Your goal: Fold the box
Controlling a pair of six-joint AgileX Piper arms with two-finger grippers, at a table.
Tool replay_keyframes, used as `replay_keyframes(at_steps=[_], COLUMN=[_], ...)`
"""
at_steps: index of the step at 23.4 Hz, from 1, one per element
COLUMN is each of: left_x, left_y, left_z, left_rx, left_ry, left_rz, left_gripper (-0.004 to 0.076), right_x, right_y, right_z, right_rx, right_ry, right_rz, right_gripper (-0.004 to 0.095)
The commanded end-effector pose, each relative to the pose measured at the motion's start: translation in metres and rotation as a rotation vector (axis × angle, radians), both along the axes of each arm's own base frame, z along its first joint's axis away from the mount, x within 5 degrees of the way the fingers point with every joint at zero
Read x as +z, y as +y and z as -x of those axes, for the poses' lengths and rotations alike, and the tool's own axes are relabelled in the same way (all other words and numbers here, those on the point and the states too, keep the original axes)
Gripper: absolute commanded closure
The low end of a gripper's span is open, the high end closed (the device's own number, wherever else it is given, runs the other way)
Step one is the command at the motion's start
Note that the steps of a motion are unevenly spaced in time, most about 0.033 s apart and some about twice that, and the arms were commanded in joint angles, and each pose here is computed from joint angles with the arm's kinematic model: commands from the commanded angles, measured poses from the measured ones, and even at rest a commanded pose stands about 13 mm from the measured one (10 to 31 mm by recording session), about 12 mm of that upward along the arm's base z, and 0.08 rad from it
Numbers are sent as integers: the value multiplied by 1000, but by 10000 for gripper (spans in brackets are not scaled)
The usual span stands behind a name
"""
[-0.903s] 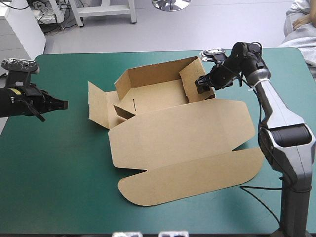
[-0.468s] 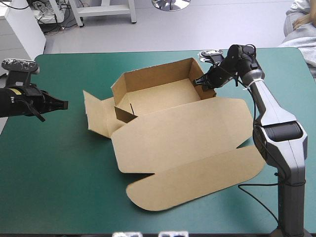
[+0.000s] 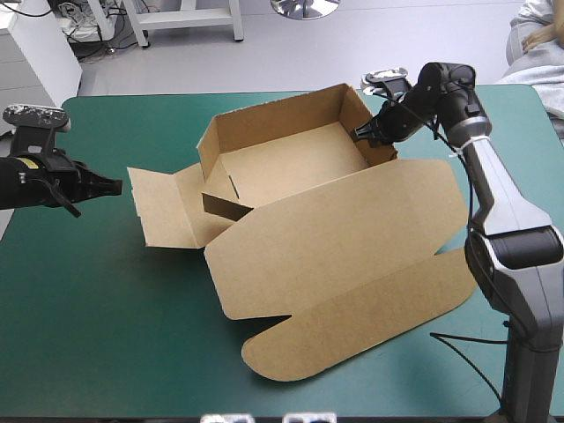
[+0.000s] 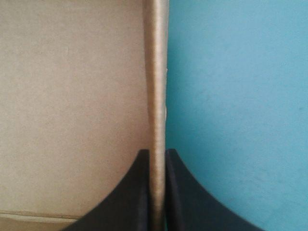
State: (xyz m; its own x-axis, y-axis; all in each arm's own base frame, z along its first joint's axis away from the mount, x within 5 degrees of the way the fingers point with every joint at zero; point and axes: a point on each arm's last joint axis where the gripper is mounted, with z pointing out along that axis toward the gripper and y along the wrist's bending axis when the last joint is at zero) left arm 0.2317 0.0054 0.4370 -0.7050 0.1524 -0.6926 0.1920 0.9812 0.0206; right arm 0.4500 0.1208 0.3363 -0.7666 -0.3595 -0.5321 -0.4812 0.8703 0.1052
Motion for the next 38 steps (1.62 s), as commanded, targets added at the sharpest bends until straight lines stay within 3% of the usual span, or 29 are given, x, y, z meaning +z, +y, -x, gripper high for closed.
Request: replay_keyframes(at_steps=[1, 10, 16, 22, 32, 38], left_x=[17, 26, 47, 48, 14, -19], left_y=[-2, -2, -2, 0, 13, 26], left_z=[5, 12, 40, 57, 42, 35], left_rx=[5, 21, 34, 59, 129, 190], left_ry=[-107, -180, -307, -284, -226, -153], left_rz=[15, 17, -7, -45, -157, -125], left_gripper=[719, 719, 719, 719, 710, 710], right_x=[85, 157, 161, 161, 167, 183], right_y=[-12, -37, -53, -70, -73, -71], right_z=[45, 119, 182, 254, 265, 260], right_rx=[33, -48, -45, -117, -150, -144], right_ry=[-195, -361, -367, -542, -620, -647], right_rz=[-39, -11, 43, -30, -73, -89], right_gripper=[927, 927, 927, 927, 927, 927])
